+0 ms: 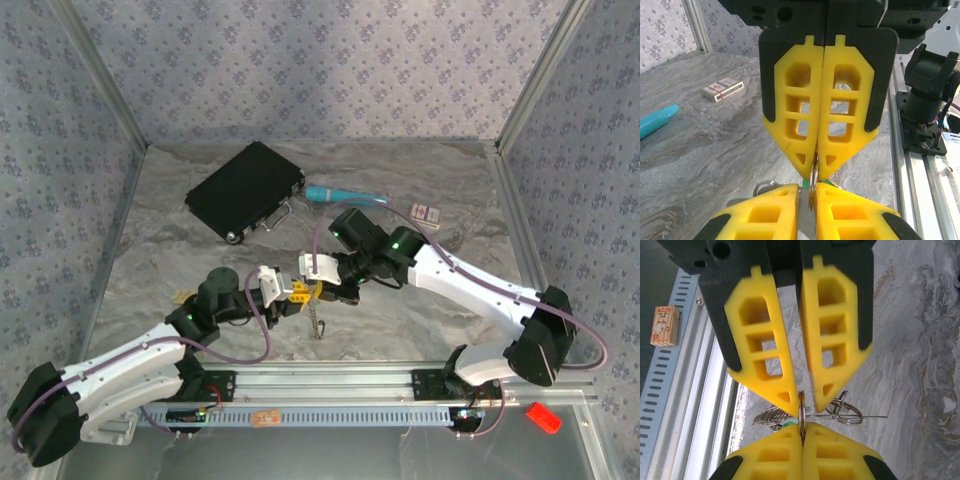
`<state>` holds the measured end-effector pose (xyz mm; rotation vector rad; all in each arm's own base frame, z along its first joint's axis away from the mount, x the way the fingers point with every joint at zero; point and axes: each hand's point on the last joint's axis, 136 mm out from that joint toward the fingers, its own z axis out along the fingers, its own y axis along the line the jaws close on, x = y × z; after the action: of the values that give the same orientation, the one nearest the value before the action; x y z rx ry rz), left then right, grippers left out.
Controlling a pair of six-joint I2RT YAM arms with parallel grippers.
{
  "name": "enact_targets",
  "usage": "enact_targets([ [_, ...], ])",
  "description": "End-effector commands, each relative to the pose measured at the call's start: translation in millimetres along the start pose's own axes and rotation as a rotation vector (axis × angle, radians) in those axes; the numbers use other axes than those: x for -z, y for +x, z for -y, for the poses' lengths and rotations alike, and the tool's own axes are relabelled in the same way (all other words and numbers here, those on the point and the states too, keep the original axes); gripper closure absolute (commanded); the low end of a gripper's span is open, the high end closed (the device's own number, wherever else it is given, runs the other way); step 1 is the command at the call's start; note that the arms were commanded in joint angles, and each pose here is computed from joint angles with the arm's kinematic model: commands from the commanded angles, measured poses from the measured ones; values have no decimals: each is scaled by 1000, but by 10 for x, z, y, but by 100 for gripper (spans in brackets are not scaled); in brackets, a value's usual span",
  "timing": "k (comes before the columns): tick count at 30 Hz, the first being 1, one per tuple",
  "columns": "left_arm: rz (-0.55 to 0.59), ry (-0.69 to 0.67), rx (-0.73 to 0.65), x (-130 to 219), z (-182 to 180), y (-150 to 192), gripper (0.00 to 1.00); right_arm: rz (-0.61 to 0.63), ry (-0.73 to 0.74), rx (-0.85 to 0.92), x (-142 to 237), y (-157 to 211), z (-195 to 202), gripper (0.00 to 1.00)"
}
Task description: Put the keys on the keyring
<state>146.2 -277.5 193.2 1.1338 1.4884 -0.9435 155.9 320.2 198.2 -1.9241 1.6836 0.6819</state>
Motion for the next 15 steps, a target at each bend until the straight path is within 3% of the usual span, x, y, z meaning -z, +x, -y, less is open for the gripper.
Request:
enact_targets([
  [1,46,25,-41,-15,26,-218,87,-21,-6,45,29,-60,-6,100],
  [7,53,17,-49,0,23,-221,96,-25,-12,47,19,-51,-27,100],
  [11,68,22,-48,15,38,-231,100,53,19,-7,119,-54,18,78],
  [15,80,33,-50,16,58,-240,100,87,21,-65,129,35,4,74],
])
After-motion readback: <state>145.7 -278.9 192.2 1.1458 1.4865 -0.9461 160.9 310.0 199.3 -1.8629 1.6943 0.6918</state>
